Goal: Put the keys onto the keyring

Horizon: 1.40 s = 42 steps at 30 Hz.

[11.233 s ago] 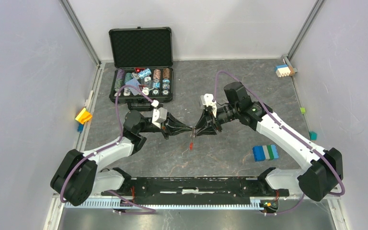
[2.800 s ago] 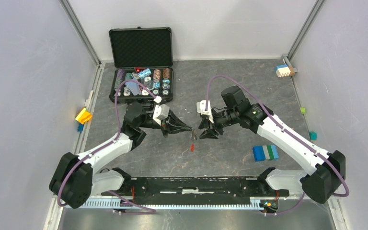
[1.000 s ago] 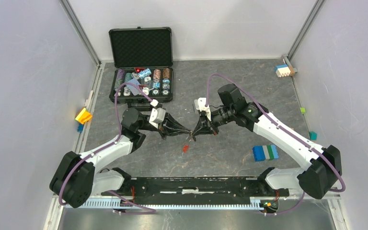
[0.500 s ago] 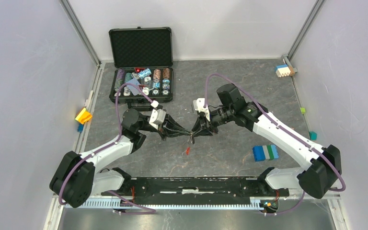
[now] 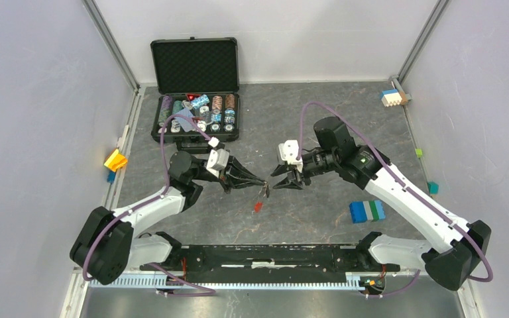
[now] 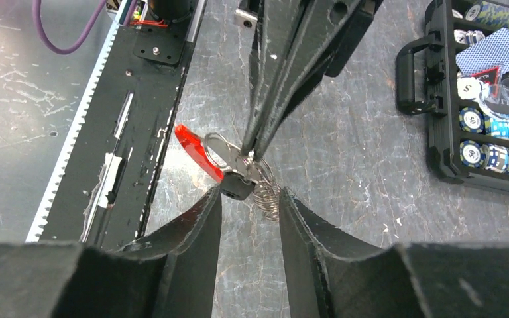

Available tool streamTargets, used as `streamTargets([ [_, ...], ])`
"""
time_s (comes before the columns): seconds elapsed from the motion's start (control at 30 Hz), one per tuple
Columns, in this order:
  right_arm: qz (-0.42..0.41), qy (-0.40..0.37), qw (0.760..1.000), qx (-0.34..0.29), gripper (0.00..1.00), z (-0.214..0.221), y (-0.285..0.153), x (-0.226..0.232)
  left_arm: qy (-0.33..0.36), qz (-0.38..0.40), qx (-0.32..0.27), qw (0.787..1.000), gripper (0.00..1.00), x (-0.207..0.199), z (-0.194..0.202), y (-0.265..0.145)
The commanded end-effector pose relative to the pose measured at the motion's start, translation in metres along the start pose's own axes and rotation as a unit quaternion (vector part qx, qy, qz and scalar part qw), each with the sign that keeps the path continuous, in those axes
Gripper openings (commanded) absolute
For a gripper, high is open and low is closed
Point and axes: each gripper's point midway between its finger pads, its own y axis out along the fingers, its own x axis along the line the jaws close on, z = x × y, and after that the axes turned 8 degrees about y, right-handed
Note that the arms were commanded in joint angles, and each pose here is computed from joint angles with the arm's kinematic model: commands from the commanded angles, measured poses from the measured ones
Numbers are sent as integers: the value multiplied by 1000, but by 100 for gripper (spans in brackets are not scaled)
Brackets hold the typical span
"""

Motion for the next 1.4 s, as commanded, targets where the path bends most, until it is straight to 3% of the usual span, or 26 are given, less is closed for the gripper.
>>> streamTargets([
  [0.0, 3, -7, 1000, -24, 41, -11, 2, -1, 0, -26, -24, 999, 2, 10, -10, 3],
  [0.83, 3, 31, 999, -35, 23, -3, 17, -11, -3, -44, -24, 999, 2, 14, -8, 2],
  [0.9, 4, 30, 999, -35, 19, -4, 17, -11, -4, -44, -23, 999, 2, 14, -7, 2],
  [1.03, 11, 23, 999, -32, 1, -5, 14, -12, -6, -45, -20, 999, 2, 14, -5, 1],
  [1.37, 67, 9, 998, 14, 0, -12, 5, -29, -5, -28, 47, 998, 2, 17, 28, -1],
])
